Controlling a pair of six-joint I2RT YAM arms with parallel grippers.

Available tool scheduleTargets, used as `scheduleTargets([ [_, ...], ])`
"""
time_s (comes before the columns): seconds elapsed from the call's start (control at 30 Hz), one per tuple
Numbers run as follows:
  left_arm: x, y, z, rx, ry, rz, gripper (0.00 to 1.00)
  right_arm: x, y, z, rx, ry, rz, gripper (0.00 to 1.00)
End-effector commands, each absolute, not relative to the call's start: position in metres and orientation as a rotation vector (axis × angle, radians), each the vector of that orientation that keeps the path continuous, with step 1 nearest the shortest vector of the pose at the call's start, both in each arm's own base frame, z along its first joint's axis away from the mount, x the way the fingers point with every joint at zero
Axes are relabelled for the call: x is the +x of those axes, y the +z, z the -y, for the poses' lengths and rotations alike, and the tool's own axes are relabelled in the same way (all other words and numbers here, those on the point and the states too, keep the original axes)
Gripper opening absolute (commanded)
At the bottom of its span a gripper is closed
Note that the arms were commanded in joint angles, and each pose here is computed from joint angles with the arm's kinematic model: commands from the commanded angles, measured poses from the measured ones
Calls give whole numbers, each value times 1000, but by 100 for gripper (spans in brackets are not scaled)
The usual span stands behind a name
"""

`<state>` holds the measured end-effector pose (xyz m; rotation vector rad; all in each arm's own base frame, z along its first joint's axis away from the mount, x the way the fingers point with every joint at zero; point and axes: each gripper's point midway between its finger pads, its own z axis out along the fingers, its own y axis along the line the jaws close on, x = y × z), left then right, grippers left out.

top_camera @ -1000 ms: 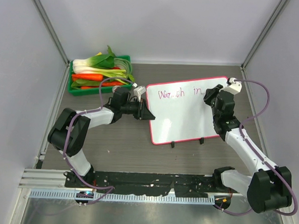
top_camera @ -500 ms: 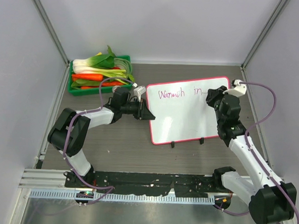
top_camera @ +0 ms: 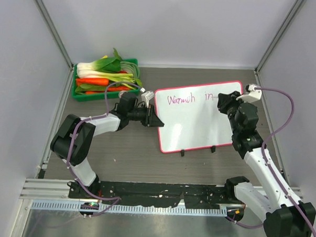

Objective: Write a sentence on the whiteboard

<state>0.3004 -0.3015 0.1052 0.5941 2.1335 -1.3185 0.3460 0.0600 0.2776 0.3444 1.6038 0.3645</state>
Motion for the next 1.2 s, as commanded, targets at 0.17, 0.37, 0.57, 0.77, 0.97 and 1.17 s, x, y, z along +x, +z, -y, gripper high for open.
scheduleTargets([
  [0.17,293,63,294,666,-1172,-2231,0,349,280,-89,243,461,-1623,1],
  [0.37,294,64,293,662,-1170,-2234,0,345,282,-123,184,457,-1626,1],
  [0.57,294,63,293,661,-1168,-2236,0,333,282,-182,63,498,-1633,2],
  [0.77,295,64,294,659,-1169,-2234,0,328,266,-220,12,526,-1646,1],
  [0.97,294,63,294,659,-1168,-2238,0,323,260,-239,-20,523,-1632,1],
  [1.17,295,63,293,658,-1165,-2237,0,323,252,-246,-30,513,-1645,1],
])
